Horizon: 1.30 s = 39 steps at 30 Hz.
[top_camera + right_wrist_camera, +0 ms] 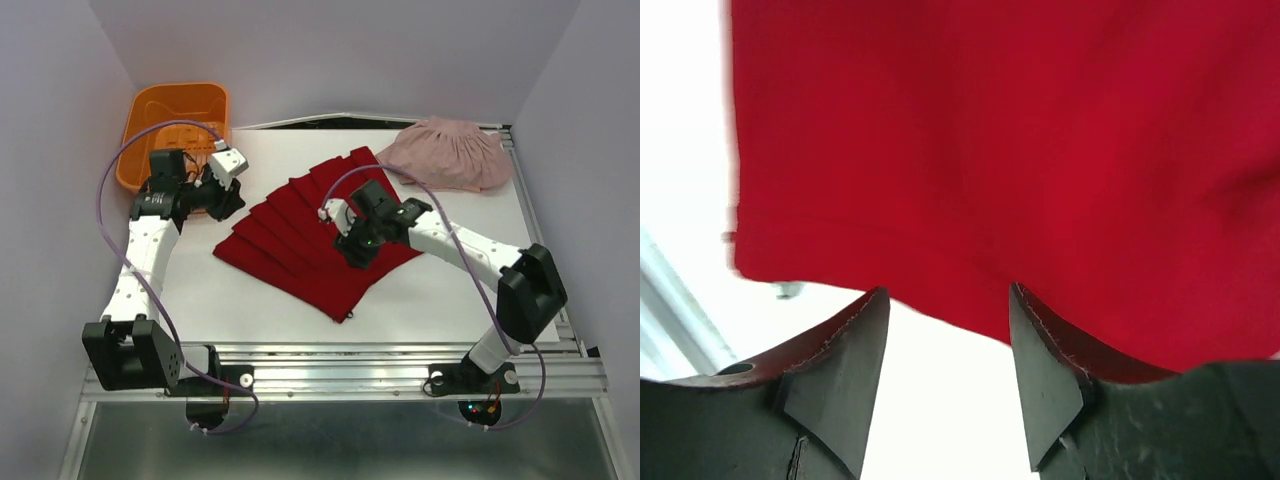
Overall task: Fold and stack the skirts
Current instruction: Flatten the skirt out, then fold the skirt
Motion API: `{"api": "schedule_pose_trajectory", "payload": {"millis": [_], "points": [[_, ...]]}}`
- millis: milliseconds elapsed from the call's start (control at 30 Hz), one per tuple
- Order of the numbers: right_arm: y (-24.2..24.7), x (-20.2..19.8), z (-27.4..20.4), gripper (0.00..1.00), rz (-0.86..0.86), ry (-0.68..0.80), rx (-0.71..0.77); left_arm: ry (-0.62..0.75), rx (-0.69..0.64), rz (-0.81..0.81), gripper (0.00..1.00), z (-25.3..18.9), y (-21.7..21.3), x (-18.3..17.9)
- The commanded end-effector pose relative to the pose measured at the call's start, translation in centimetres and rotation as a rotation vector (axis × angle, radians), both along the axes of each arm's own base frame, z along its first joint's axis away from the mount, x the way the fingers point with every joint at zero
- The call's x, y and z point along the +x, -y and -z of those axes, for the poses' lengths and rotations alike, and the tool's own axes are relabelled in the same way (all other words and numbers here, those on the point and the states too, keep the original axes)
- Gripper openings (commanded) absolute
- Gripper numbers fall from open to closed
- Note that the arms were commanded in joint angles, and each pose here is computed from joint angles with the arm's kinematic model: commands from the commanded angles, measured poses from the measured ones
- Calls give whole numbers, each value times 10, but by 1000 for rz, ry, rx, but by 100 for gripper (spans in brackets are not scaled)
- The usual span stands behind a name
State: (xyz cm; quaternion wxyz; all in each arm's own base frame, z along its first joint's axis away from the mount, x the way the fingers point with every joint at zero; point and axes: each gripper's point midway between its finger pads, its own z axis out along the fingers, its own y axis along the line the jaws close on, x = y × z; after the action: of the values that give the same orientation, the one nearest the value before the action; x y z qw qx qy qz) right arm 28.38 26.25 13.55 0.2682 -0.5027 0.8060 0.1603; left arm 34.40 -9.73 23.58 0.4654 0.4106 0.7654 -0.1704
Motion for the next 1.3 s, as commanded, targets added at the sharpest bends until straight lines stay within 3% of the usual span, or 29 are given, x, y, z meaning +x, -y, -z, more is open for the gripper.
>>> {"api": "schedule_pose_trajectory", "payload": {"millis": [0, 67, 200, 500, 600, 633, 667, 733, 833, 933, 1033, 1100, 1267], "points": [[-52, -66, 19, 56, -143, -117, 13, -21, -149, -75, 42, -21, -8, -15], [-70, -98, 35, 56, -221, -118, -36, -11, -150, -113, 48, -24, -16, -15], [-81, -114, 63, 55, -220, -98, -96, -27, -152, -143, 52, -21, -20, -20], [-71, -100, 119, 52, -96, -8, -273, -5, -138, -157, 53, -23, -24, -24], [-61, -109, 138, 37, -117, -19, -312, 15, -99, -136, 53, -21, -26, -26], [-51, -113, 144, 22, -131, -30, -338, 22, -73, -134, 53, -19, -29, -27], [-47, -118, 144, 14, -143, -42, -343, -1, -46, -117, 53, -12, -30, -33], [-35, -125, 140, 1, -166, -51, -351, 51, 88, -23, 52, 0, -37, -39], [-27, -143, 94, 1, -304, -15, -233, 70, 311, 166, 49, 40, -49, -71], [-7, -165, 88, 1, -399, -51, -219, 56, 477, 308, 46, 85, -59, -101], [8, -181, 97, 1, -448, -96, -225, 30, 582, 384, 46, 128, -60, -121], [10, -185, 102, 1, -446, -115, -223, 109, 621, 425, 46, 132, -50, -121], [6, -191, 97, 1, -415, -151, -186, 77, 611, 587, 52, 167, -19, -153]]}}
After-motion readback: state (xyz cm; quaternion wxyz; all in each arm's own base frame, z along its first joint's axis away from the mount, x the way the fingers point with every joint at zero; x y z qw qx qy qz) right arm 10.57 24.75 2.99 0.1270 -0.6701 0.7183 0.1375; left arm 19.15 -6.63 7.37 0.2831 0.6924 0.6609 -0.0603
